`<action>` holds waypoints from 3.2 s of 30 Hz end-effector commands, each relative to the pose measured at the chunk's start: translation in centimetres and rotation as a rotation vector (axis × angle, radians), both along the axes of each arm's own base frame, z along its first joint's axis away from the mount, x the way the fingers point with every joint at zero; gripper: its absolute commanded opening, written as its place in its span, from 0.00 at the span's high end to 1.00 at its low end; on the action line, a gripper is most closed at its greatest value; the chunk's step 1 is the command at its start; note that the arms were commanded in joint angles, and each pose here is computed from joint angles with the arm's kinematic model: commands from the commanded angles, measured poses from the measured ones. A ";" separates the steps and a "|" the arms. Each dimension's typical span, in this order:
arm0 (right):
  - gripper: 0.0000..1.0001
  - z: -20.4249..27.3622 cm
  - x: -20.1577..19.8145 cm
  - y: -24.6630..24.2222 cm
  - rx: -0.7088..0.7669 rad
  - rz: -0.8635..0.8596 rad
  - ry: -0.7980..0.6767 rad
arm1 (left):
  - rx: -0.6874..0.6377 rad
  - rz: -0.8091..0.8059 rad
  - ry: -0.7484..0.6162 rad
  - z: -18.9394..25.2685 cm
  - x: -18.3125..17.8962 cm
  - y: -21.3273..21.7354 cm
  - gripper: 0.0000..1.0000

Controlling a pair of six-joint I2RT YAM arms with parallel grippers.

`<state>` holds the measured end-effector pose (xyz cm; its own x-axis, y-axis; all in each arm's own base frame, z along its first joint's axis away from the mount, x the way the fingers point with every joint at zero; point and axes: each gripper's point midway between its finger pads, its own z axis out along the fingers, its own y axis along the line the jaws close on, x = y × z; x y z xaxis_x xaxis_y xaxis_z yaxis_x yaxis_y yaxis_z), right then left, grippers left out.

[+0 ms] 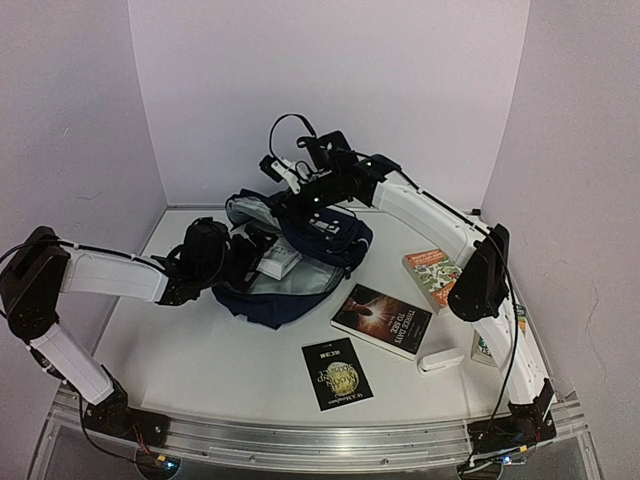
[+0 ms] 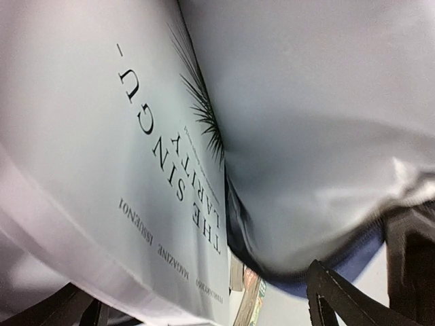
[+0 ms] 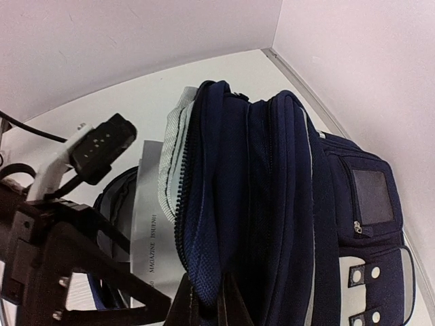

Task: Pack the student bag
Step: Place the book in the student bag, then pick up the book from the center of the board.

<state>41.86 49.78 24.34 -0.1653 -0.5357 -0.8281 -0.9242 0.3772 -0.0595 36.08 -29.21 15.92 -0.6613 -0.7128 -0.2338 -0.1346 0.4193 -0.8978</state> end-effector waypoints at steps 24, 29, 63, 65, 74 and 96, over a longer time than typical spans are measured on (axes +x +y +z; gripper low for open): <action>1.00 5.5 -2.2 1.7 0.175 0.142 -0.024 | -0.057 -0.131 -0.141 0.1 5.0 -5.5 0.57; 1.00 4.2 -0.3 1.1 0.123 0.067 -0.073 | 0.055 -0.094 -0.042 -0.8 4.9 -4.4 0.14; 0.50 -3.3 -0.1 -0.8 0.049 -0.043 0.159 | 0.401 -0.130 -0.112 4.8 -4.6 4.1 0.00; 0.33 -2.8 -0.4 -1.7 0.045 -0.064 0.169 | 0.415 -0.142 -0.114 4.8 -4.6 4.0 0.00; 0.11 0.2 2.5 -12.2 0.118 -0.284 0.310 | 0.376 -0.247 -0.213 6.3 -4.5 1.3 0.00; 0.14 -15.6 6.6 -42.9 -0.231 -0.833 0.539 | 0.354 -0.576 -0.247 2.8 -3.1 -10.7 0.00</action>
